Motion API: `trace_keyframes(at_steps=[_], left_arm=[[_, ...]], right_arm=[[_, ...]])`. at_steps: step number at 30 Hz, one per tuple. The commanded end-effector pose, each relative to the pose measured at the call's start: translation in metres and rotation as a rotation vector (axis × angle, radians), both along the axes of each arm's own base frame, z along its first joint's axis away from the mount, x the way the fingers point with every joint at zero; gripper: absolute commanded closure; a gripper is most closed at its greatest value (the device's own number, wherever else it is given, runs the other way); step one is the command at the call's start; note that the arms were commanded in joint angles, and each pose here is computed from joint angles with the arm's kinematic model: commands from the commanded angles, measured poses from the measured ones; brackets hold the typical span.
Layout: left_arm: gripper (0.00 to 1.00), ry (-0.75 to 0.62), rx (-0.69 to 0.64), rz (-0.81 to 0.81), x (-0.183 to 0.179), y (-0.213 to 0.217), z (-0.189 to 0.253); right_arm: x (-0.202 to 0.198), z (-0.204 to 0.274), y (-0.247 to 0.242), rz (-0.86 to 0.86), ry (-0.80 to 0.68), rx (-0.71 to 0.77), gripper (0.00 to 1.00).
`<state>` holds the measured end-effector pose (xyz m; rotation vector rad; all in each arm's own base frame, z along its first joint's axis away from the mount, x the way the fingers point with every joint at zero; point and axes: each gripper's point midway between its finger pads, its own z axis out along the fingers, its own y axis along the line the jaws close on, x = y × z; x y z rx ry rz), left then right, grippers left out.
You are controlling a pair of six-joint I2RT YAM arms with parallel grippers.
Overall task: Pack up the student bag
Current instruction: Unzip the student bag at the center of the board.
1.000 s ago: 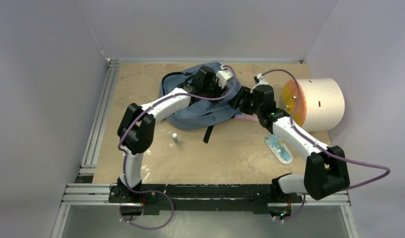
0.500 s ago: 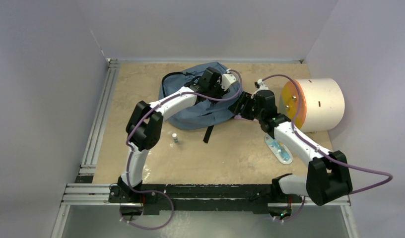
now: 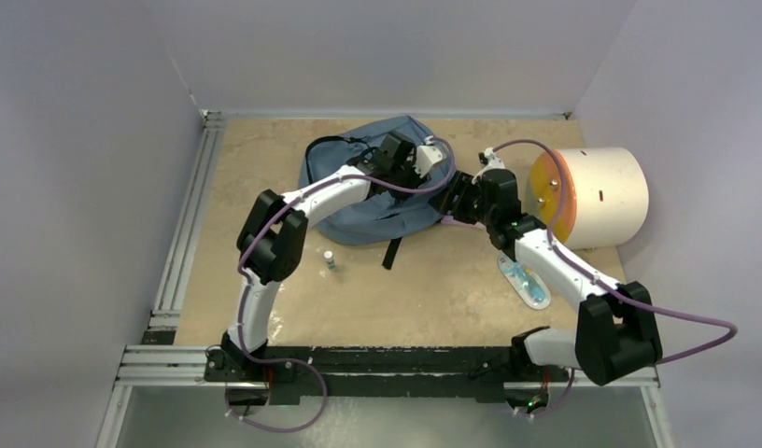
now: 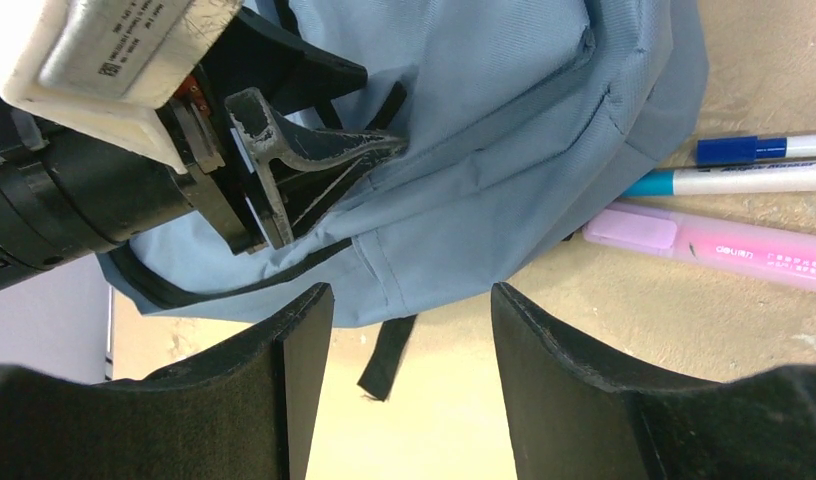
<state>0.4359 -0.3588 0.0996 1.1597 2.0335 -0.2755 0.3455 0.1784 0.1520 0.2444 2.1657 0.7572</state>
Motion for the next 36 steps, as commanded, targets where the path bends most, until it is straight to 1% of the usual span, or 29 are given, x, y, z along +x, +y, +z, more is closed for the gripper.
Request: trace_keyframes(at_steps=[1, 3, 5, 8, 10, 11, 12, 17, 22, 29, 33, 36], left_arm=[[0.56, 0.026, -0.044, -0.023, -0.012, -0.003, 0.014], [0.57, 0.025, -0.035, -0.019, -0.011, -0.002, 0.012], [0.63, 0.021, -0.016, -0.010, -0.009, 0.001, 0.008], [0.79, 0.010, 0.005, 0.007, -0.005, 0.005, 0.005], [0.93, -0.007, 0.012, 0.021, -0.001, 0.007, 0.008], [0.98, -0.019, 0.016, 0.030, 0.001, 0.008, 0.010], [1.00, -0.031, 0.019, 0.041, 0.003, 0.009, 0.012], [1.00, -0.115, 0.010, 0.118, 0.018, 0.016, 0.036], [1.00, -0.195, -0.064, 0.193, 0.029, 0.019, 0.075], [1.00, -0.249, -0.156, 0.238, 0.033, 0.017, 0.111], [1.00, -0.252, -0.190, 0.236, 0.031, 0.015, 0.122], [1.00, -0.250, -0.189, 0.236, 0.031, 0.015, 0.123]], right_arm=[[0.003, 0.001, 0.004, 0.007, -0.013, 0.032, 0.39], [0.002, -0.001, 0.005, 0.011, -0.008, 0.034, 0.39], [0.003, -0.001, 0.005, 0.012, -0.008, 0.034, 0.39], [0.003, -0.002, 0.005, 0.012, -0.008, 0.034, 0.39], [0.003, -0.002, 0.006, 0.011, -0.006, 0.041, 0.39], [0.003, -0.002, 0.007, 0.015, -0.007, 0.049, 0.39], [0.004, 0.000, 0.009, 0.018, -0.009, 0.060, 0.39], [0.016, 0.006, 0.021, -0.003, 0.006, 0.159, 0.39], [0.029, 0.004, 0.034, -0.026, 0.042, 0.261, 0.40], [0.039, -0.005, 0.051, -0.024, 0.094, 0.283, 0.38], [0.038, -0.010, 0.070, 0.010, 0.110, 0.275, 0.36], [0.038, -0.012, 0.083, 0.019, 0.099, 0.244, 0.36]])
